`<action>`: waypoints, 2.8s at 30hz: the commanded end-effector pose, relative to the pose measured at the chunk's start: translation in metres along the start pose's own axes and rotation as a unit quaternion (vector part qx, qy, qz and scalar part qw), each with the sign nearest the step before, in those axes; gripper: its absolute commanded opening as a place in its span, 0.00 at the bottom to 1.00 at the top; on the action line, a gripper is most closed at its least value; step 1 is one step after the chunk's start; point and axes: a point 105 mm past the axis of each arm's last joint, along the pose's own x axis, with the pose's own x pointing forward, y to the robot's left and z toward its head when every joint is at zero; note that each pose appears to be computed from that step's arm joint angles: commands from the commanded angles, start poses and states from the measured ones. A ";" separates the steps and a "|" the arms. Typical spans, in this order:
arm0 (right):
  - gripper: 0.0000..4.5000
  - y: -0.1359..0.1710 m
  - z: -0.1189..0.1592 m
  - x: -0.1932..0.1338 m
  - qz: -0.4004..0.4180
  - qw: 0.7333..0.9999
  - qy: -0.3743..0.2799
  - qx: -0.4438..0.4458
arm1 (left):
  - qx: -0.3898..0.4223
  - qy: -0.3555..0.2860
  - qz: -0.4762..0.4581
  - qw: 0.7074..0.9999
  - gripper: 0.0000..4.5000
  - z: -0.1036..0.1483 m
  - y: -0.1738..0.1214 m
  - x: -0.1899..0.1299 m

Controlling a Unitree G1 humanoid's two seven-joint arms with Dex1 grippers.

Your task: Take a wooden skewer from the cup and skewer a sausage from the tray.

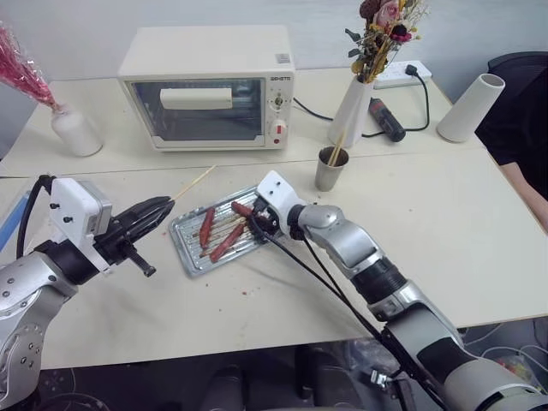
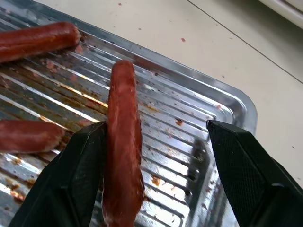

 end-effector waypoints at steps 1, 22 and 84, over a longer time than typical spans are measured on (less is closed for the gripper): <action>0.69 0.001 0.013 0.002 0.010 1.000 -0.023 -0.003 | 0.018 -0.016 -0.002 1.000 0.00 0.009 0.000 0.001; 0.10 0.007 0.017 0.005 0.033 0.998 -0.029 0.043 | 0.021 -0.016 0.000 1.000 0.00 0.009 0.005 0.004; 0.10 -0.010 0.035 -0.170 0.339 0.932 -0.076 -0.103 | 0.058 0.020 -0.332 0.941 0.00 0.012 -0.057 0.024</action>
